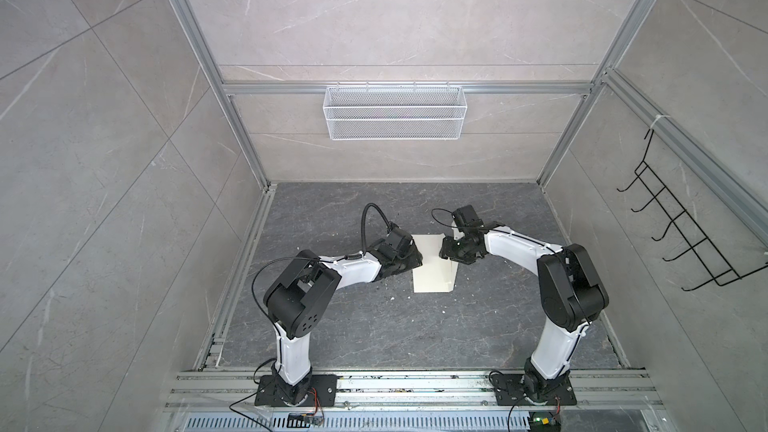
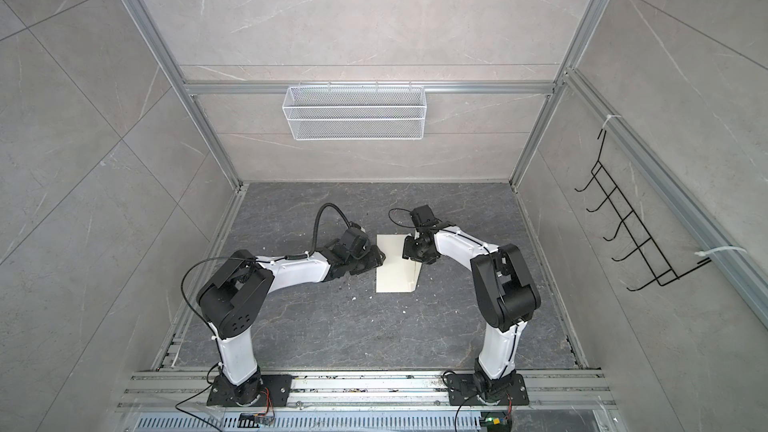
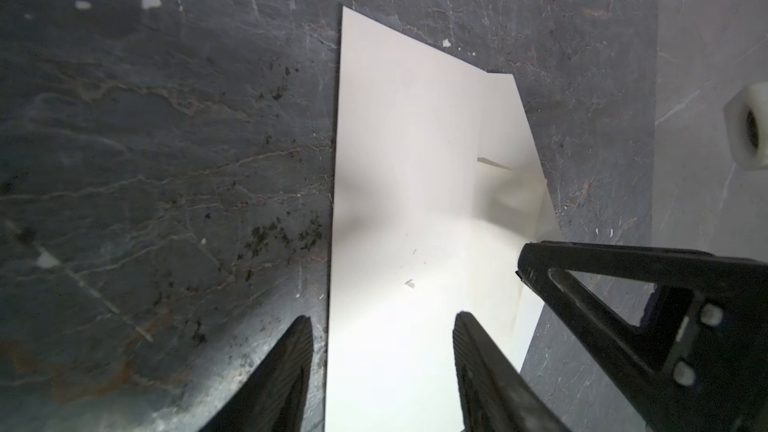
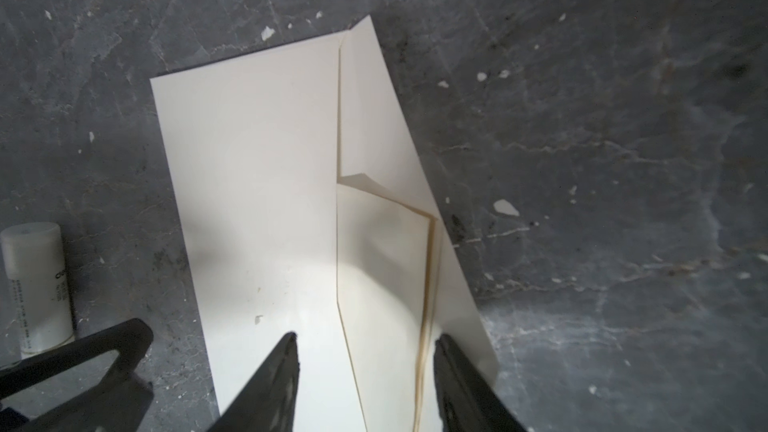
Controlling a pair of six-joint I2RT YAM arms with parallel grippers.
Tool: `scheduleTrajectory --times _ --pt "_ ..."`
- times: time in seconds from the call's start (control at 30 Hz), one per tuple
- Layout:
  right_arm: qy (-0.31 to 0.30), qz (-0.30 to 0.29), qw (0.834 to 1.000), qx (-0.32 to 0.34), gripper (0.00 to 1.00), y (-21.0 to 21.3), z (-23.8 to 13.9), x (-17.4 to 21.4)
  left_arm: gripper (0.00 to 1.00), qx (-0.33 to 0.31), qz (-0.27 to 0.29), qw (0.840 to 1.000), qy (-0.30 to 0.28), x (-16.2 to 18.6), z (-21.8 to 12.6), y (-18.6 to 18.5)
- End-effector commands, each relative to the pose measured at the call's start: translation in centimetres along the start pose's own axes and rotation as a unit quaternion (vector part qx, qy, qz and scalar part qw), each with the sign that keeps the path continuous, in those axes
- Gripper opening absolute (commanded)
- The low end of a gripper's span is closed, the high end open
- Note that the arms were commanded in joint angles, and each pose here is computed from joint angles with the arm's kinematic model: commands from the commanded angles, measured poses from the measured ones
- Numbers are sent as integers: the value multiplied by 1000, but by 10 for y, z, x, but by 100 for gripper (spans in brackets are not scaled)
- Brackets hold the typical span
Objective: Place the letter into the envelope and seal it
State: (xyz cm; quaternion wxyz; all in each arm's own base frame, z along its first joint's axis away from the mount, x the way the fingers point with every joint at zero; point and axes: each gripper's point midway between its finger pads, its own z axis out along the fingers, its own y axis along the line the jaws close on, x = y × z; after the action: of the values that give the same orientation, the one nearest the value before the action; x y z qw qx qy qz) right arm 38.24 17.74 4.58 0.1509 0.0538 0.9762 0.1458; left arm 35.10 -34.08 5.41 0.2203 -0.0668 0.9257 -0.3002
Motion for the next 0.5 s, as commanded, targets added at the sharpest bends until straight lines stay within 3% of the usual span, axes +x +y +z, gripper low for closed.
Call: scheduleTrajectory --times 0.0,0.47 --pt "9 6 1000 10 54 -4 11 6 45 4 -3 1000 10 -3 6 -4" --pt "17 11 1000 5 53 -5 18 11 21 -27 -7 999 21 2 22 11"
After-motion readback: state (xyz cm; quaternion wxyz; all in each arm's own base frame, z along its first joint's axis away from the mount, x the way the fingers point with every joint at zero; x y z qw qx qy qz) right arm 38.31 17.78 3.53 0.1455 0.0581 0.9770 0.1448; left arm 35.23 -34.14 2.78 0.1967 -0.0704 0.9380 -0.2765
